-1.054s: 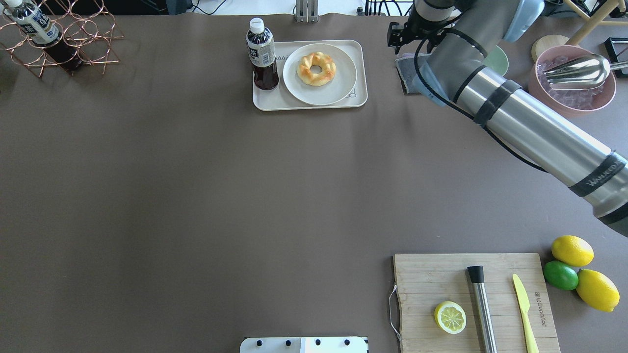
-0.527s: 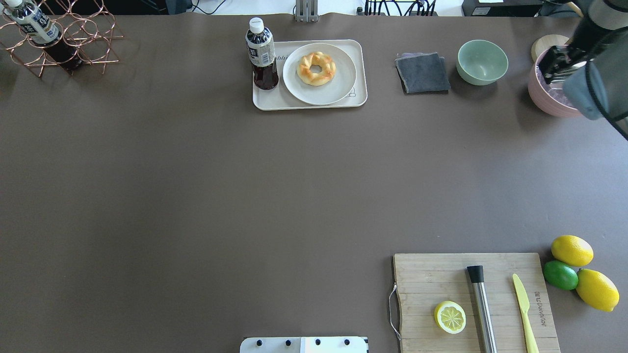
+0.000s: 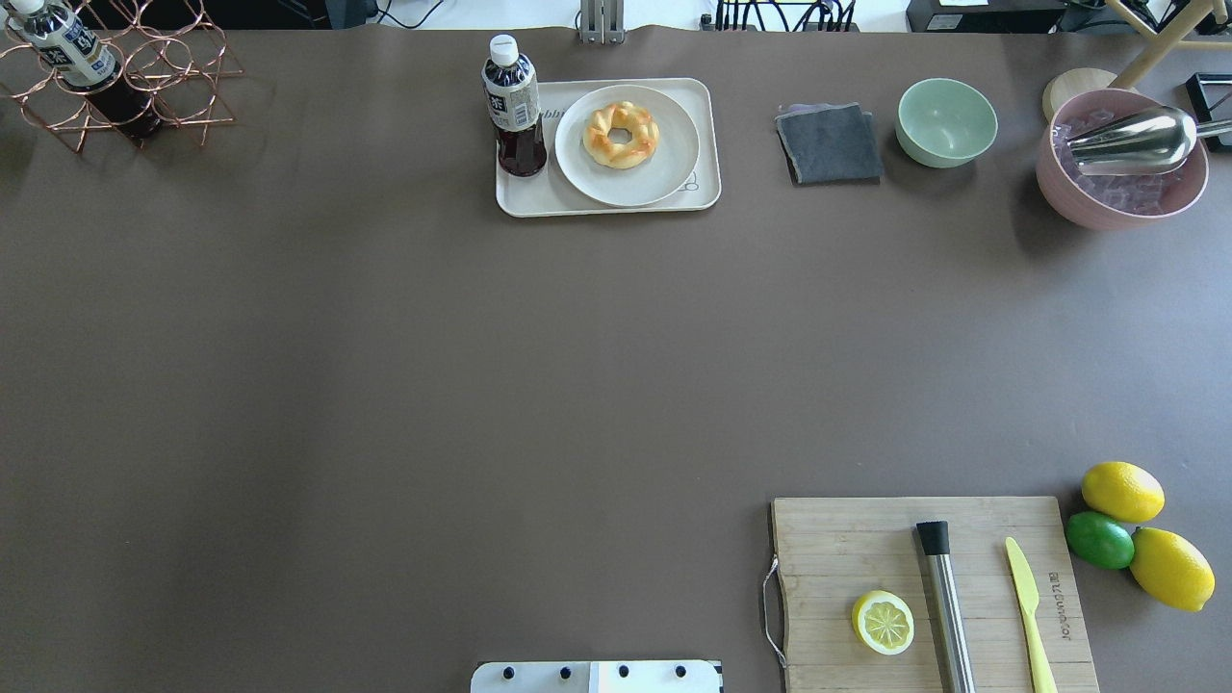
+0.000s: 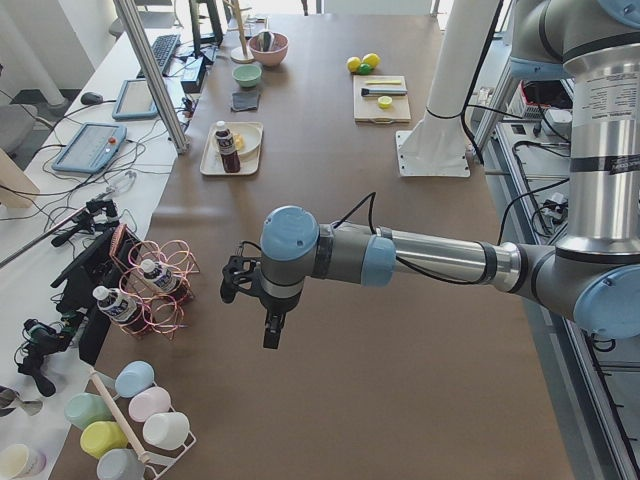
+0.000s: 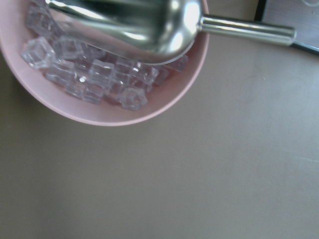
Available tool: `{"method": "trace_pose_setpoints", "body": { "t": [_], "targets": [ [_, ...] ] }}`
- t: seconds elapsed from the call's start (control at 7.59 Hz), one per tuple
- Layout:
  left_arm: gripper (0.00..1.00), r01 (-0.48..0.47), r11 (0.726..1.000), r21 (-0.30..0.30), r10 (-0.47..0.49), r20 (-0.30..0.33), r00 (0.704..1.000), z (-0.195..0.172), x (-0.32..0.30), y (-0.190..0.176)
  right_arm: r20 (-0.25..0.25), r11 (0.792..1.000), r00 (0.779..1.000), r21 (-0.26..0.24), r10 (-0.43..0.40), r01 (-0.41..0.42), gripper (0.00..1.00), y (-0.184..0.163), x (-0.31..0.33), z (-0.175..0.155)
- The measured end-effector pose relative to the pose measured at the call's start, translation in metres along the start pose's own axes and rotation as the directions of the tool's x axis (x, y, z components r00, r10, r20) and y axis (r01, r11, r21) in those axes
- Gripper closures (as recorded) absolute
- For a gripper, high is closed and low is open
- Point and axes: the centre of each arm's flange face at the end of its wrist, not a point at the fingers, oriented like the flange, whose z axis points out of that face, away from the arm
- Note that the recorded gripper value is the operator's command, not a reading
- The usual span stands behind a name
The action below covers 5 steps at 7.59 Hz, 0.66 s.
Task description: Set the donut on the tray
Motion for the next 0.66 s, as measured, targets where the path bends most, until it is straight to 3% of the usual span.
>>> {"method": "trace_pose_setpoints", "body": {
  "t": [0.26, 0.66],
  "targets": [
    [0.02, 0.007, 1.0, -0.002, -0.007, 0.003, 1.0, 0.025, -0.03, 0.014, 0.05, 0.998, 0.997, -0.029, 0.052, -0.051, 0.0, 0.03, 0.032, 0.025],
    [0.02, 0.0, 1.0, 0.001, 0.0, 0.011, 1.0, 0.045, -0.048, 0.014, 0.176, 0.986, 0.97, -0.043, 0.166, -0.161, 0.0, 0.077, 0.075, 0.04]
  ]
}}
